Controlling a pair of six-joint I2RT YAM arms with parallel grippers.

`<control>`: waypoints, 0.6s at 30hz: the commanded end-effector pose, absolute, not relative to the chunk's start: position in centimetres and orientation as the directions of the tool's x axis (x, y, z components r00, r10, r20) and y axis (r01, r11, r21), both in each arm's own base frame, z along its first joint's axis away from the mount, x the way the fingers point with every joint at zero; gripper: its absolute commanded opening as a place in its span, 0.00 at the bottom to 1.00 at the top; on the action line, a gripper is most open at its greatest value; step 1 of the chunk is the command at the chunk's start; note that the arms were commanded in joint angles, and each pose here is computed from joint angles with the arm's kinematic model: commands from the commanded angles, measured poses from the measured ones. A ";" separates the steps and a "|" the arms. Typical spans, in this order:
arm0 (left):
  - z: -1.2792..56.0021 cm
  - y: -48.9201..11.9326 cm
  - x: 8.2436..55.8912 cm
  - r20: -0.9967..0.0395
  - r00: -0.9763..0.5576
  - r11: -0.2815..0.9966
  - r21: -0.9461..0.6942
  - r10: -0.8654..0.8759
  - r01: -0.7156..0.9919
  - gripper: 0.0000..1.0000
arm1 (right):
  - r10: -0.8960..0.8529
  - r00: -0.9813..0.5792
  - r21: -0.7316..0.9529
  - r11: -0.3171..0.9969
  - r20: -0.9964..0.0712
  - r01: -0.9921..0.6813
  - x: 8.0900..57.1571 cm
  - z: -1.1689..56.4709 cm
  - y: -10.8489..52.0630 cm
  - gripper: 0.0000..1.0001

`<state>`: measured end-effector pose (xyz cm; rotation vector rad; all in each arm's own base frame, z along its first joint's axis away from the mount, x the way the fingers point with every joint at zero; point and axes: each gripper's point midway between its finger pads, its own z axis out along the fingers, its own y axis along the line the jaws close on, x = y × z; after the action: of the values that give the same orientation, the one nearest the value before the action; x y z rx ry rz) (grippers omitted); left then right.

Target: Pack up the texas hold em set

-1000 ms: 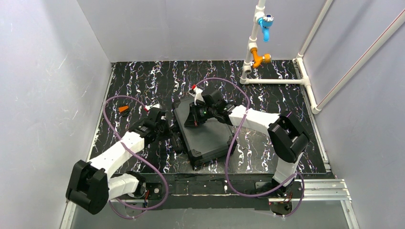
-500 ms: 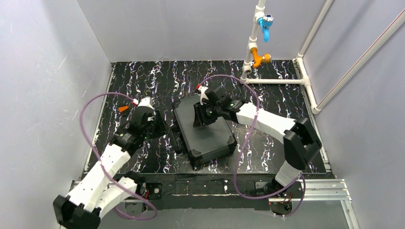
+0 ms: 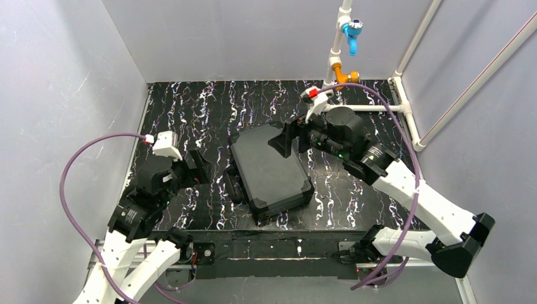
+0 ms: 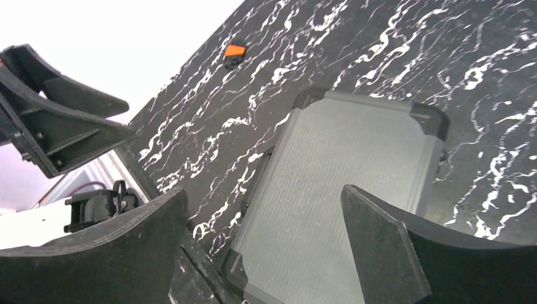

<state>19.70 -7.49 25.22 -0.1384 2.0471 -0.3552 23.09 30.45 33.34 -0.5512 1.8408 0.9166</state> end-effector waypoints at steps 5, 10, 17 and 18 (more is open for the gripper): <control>24.6 -4.8 18.2 -0.887 -0.441 0.983 -0.179 -0.140 0.048 0.98 | 0.166 -0.310 0.331 0.714 -0.936 -0.617 24.1 36.3 26.5 0.98; 23.2 -3.7 17.9 -0.898 -0.422 0.989 -0.146 -0.126 0.015 0.98 | 0.241 -0.245 0.342 0.733 -0.939 -0.589 23.6 36.9 24.4 0.98; 23.3 -3.4 18.3 -0.904 -0.413 0.993 -0.121 -0.108 0.006 0.98 | 0.325 -0.188 0.375 0.773 -0.927 -0.511 23.8 35.8 21.8 0.98; 23.2 -3.3 18.3 -0.904 -0.415 0.993 -0.119 -0.107 0.004 0.98 | 0.326 -0.189 0.376 0.776 -0.927 -0.506 23.9 35.7 21.7 0.98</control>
<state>17.93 -4.07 23.36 -0.0762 1.9983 -0.1833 22.91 22.80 33.48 -0.2591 1.6926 0.7589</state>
